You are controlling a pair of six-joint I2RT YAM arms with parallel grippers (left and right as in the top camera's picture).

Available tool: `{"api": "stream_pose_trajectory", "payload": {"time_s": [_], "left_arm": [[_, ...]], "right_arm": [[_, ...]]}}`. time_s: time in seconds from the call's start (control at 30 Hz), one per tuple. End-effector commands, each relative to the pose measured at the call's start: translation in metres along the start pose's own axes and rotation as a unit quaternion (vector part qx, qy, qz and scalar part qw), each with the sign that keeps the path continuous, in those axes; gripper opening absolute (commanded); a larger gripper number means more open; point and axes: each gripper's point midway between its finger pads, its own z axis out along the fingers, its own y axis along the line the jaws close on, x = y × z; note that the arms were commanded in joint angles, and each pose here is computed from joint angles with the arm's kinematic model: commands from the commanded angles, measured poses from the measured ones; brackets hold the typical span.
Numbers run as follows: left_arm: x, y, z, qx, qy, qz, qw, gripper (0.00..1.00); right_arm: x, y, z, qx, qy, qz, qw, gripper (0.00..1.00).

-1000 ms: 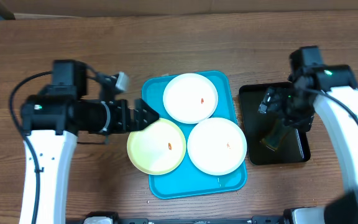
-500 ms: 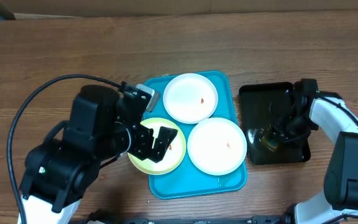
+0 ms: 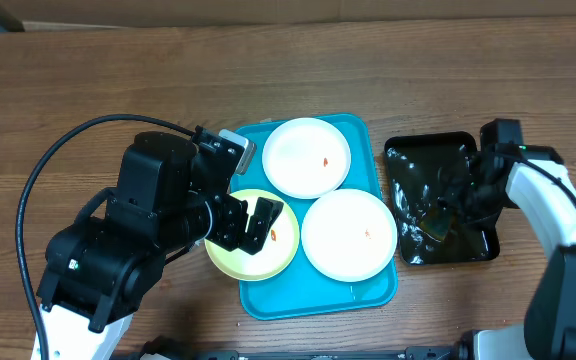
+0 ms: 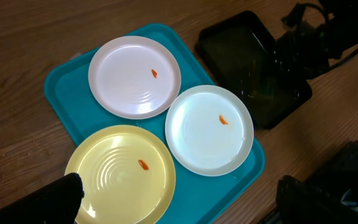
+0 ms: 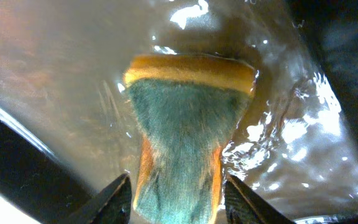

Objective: Clean dirty plates on tray and stack at the side

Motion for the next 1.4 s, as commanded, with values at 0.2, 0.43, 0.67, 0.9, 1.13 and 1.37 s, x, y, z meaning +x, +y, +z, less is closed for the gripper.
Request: {"api": "stream_pose_trajectory", "payload": {"time_s": [0.2, 0.43, 0.67, 0.9, 1.13, 1.37], "left_arm": [[-0.005, 0.000, -0.001, -0.004, -0.005, 0.004, 1.000, 1.00], [-0.005, 0.000, -0.001, -0.004, -0.005, 0.004, 1.000, 1.00], [-0.005, 0.000, -0.001, -0.004, -0.005, 0.004, 1.000, 1.00], [-0.004, 0.000, -0.001, -0.004, -0.004, 0.004, 1.000, 1.00], [-0.004, 0.000, -0.001, -0.004, -0.004, 0.004, 1.000, 1.00], [-0.004, 0.001, -0.001, -0.006, -0.004, 0.004, 1.000, 1.00]], "right_arm": [[-0.017, -0.017, 0.004, 0.041, -0.063, 0.044, 0.996, 0.43], [-0.004, -0.013, 0.042, -0.001, -0.043, 0.066, 0.997, 0.20], [-0.028, 0.030, 0.013, -0.085, -0.066, -0.020, 0.994, 0.04], [-0.029, 0.036, -0.019, -0.075, -0.052, -0.025, 0.996, 0.52], [0.009, 0.023, 0.000, -0.043, 0.013, -0.024, 0.999, 0.61], [0.025, 0.019, 0.045, -0.013, -0.009, -0.031, 0.999, 0.45]]}}
